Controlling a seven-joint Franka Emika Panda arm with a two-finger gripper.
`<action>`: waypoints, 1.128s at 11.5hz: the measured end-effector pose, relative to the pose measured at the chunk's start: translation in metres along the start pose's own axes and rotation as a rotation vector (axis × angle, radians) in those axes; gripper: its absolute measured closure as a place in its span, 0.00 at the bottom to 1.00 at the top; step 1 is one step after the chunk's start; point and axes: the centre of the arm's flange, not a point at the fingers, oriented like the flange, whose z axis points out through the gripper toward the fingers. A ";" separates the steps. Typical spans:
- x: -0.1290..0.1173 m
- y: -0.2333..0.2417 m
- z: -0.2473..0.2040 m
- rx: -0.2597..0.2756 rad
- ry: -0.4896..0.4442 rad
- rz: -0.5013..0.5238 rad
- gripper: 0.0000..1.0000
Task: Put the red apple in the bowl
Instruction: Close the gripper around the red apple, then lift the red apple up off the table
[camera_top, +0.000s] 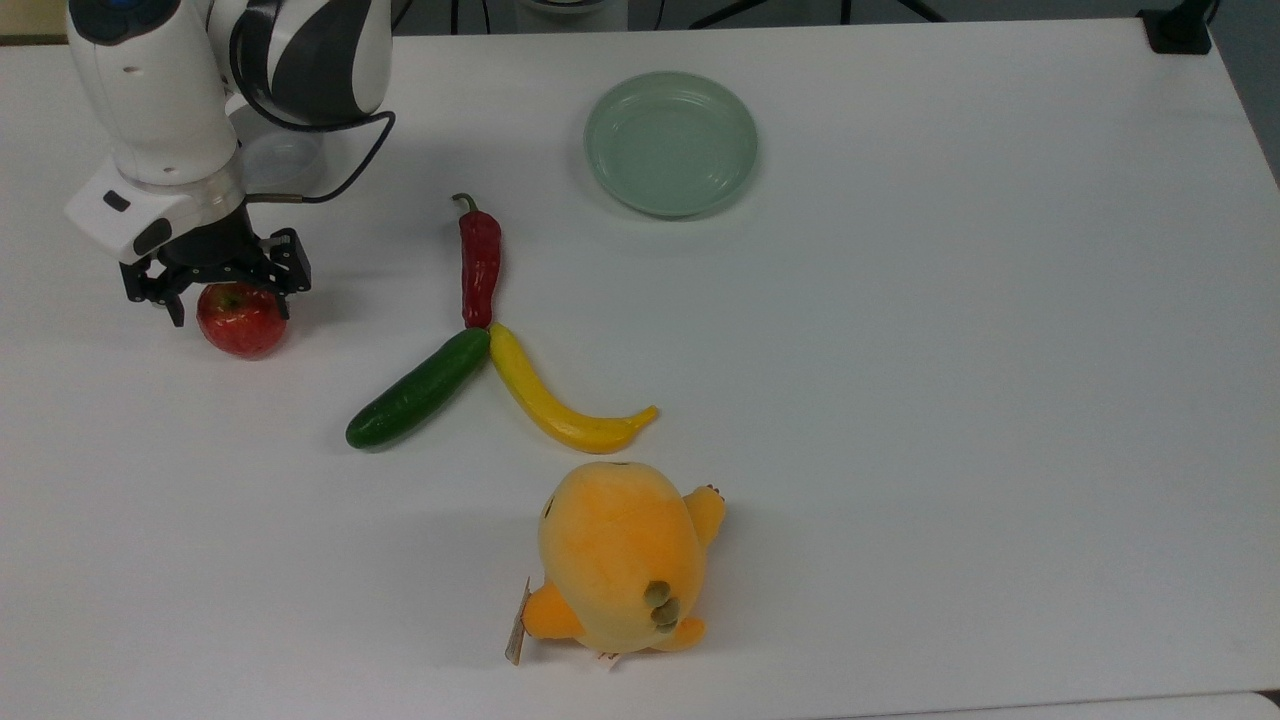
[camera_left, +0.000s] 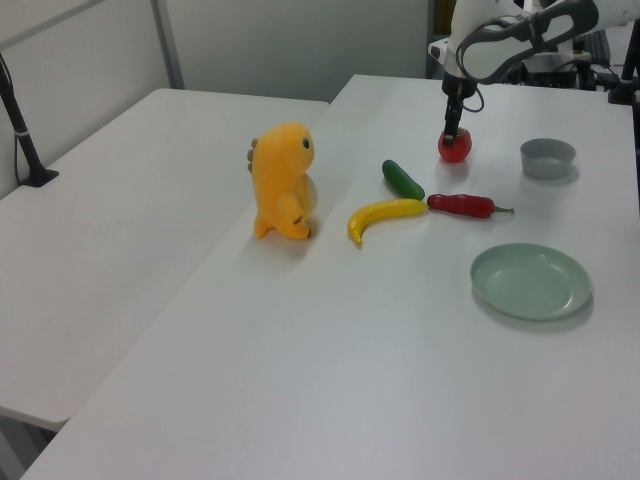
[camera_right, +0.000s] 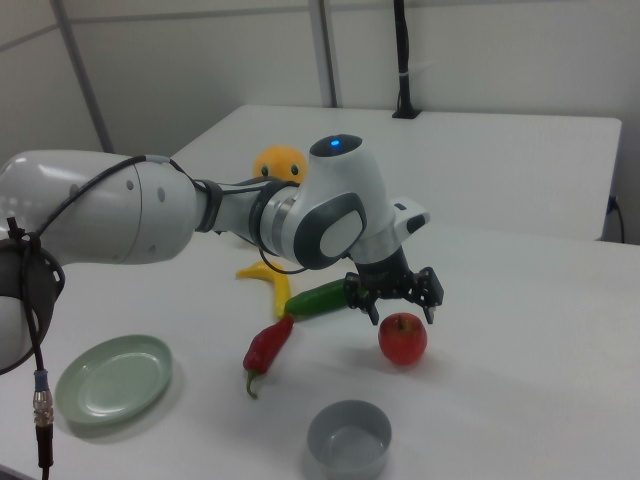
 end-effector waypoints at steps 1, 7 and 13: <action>-0.001 0.000 0.005 -0.003 -0.009 -0.005 0.00; -0.015 0.013 0.021 -0.002 -0.039 -0.011 0.00; -0.018 0.010 0.027 -0.008 -0.059 -0.030 0.11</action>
